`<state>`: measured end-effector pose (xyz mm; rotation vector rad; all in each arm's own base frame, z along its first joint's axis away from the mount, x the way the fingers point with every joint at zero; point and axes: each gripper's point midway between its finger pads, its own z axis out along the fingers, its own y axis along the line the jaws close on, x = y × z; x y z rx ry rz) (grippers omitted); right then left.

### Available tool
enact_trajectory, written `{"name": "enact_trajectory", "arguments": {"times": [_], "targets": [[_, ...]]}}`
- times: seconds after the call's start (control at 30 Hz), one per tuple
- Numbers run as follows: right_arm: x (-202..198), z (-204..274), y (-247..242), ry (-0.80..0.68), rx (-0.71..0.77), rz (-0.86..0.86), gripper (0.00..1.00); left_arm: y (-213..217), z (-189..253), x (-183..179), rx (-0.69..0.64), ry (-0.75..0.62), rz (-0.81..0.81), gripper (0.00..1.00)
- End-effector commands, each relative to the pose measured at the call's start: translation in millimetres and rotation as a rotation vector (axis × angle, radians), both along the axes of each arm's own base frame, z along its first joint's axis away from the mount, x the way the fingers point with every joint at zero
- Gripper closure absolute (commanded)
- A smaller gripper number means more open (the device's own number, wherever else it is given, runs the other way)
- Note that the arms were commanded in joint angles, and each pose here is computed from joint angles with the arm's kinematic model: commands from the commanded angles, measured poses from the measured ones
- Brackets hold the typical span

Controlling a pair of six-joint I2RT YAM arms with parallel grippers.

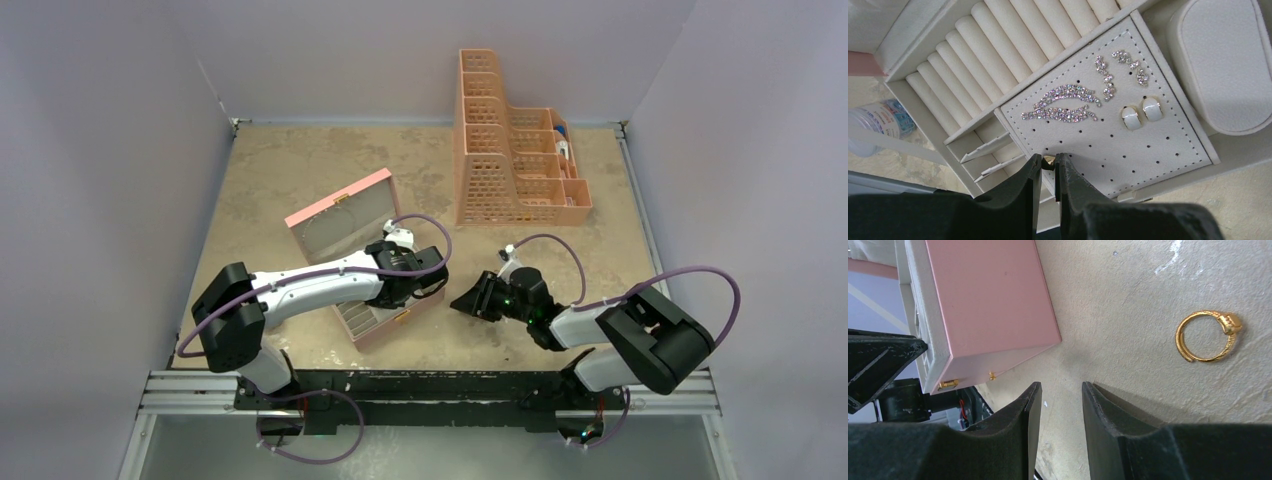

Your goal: Organize the mixed jewelry

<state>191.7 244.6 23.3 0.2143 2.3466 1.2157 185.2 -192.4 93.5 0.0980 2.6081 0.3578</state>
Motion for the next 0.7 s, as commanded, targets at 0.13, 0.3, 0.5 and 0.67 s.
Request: {"name": "enact_trajectory", "arguments": {"times": [0.13,0.3,0.5,0.67], "targets": [[2,1,2,-0.019,-0.007,0.008,0.61,3,5,-6,-0.011,0.014,-0.024,0.85],[2,0,2,-0.015,-0.008,0.010,0.61,-1,6,-6,-0.022,0.019,-0.044,0.85],[3,1,3,-0.016,-0.006,0.010,0.61,-4,4,-4,-0.028,0.016,-0.055,0.85],[3,1,3,-0.017,-0.006,0.012,0.61,-5,-2,-2,-0.020,0.014,-0.057,0.85]]}}
